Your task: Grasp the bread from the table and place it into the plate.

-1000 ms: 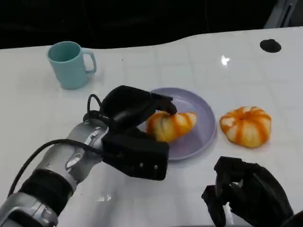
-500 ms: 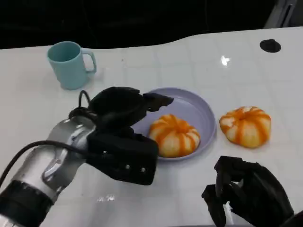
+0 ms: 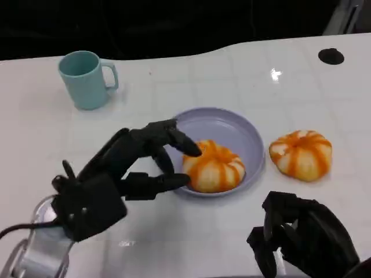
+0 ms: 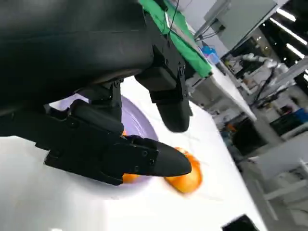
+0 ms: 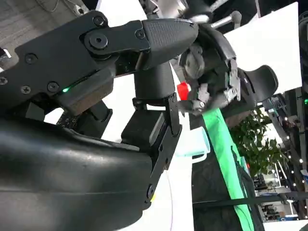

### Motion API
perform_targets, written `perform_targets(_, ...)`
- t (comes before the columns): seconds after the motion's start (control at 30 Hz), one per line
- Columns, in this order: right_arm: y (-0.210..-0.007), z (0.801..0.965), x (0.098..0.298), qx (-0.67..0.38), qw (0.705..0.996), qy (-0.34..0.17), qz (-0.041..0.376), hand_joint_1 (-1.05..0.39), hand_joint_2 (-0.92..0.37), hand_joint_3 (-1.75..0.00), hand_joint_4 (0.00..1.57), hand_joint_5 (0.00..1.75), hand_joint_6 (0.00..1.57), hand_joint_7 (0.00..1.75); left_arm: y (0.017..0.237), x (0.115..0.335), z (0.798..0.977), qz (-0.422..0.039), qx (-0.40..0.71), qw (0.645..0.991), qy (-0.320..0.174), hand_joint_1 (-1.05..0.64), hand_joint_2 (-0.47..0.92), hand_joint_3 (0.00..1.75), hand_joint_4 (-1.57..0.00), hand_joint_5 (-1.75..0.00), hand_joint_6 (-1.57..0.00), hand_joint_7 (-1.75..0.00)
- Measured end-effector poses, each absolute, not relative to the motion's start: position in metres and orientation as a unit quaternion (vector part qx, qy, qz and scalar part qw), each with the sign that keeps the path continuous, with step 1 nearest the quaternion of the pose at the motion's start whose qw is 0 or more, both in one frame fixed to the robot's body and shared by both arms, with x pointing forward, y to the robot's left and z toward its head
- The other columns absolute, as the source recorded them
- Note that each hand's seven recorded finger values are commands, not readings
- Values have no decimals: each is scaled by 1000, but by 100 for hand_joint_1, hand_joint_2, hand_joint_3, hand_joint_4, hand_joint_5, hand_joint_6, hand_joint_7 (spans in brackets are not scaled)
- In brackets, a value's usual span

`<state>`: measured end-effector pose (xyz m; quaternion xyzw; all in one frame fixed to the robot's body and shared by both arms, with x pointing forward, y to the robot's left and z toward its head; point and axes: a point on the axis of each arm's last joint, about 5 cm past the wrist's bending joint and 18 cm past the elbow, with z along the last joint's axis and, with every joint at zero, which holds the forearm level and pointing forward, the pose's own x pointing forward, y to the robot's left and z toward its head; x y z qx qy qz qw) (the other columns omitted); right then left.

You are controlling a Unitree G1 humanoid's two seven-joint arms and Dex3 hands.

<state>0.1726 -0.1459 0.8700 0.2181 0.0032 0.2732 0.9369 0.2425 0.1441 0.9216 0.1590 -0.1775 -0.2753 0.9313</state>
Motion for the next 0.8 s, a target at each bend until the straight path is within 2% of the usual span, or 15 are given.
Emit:
perform_targets(0.17, -146, 871, 172, 218, 937, 4, 274, -95, -71, -48, 121, 162, 104, 147, 153, 226, 916, -264, 68, 950, -153, -64, 92, 27, -68, -175, -50, -174)
perform_targets(0.33, -146, 872, 172, 219, 936, 5, 275, -96, -71, -47, 121, 162, 105, 147, 151, 205, 903, -249, -60, 961, -106, -61, 92, 37, -75, -175, -58, -175)
perform_targets(0.5, -146, 872, 172, 218, 936, 4, 275, -96, -72, -46, 122, 161, 105, 148, 146, 186, 895, -242, -140, 958, -65, -59, 92, 39, -89, -175, -67, -175)
perform_targets(0.8, -147, 872, 171, 218, 936, 4, 275, -96, -72, -47, 122, 161, 105, 148, 143, 163, 884, -246, -228, 942, -4, -61, 92, 35, -95, -175, -72, -175)
